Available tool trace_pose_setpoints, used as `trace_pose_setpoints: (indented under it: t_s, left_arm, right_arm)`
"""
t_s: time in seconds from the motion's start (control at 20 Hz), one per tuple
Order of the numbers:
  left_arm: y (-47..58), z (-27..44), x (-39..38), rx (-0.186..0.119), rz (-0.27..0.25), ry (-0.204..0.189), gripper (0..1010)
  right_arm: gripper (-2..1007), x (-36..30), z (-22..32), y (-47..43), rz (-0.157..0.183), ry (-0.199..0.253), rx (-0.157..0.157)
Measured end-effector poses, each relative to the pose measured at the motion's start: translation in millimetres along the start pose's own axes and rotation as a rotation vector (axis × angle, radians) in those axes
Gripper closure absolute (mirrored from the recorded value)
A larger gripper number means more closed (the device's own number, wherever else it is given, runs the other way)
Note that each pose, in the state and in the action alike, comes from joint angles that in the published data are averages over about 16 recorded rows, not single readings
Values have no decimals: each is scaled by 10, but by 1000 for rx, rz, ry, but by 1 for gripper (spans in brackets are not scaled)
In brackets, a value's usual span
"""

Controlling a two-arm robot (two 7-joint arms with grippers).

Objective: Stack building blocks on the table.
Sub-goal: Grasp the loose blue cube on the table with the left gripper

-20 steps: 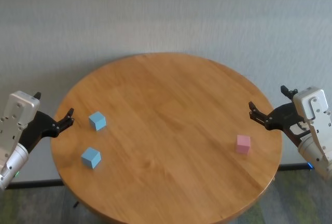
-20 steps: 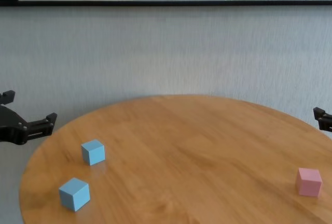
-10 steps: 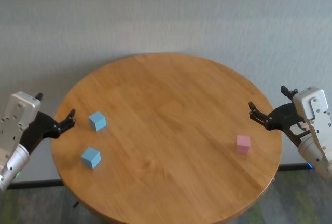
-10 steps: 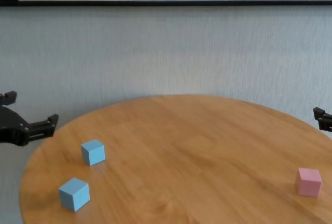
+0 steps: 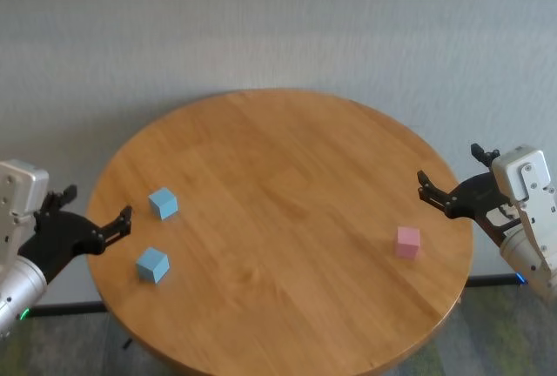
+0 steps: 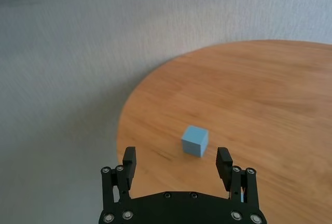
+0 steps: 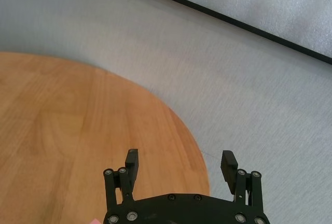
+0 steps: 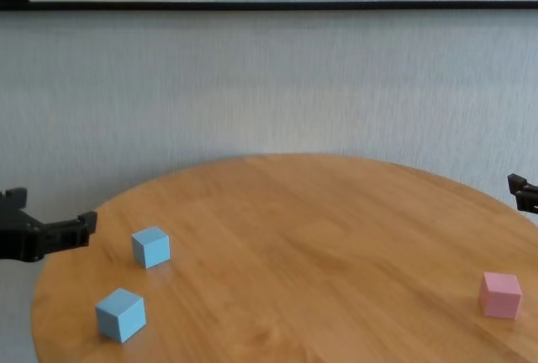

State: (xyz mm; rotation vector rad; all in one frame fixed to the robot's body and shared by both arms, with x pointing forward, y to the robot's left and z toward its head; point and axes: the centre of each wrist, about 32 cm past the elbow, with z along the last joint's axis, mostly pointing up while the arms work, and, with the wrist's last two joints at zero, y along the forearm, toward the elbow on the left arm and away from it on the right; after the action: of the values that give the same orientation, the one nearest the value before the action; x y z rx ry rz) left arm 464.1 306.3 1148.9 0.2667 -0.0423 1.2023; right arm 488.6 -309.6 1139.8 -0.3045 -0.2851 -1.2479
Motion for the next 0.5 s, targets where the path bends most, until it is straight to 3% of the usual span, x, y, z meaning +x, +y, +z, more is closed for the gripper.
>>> trace_pose_setpoints:
  t_s: [0.25, 0.5]
  left_arm:
    - [70, 2, -64, 42, -47, 70, 10]
    - [104, -31, -117, 72, -101, 87, 10]
  right_arm:
    - [0, 0, 0, 0, 0, 0, 0]
    - [0, 0, 0, 0, 0, 0, 0]
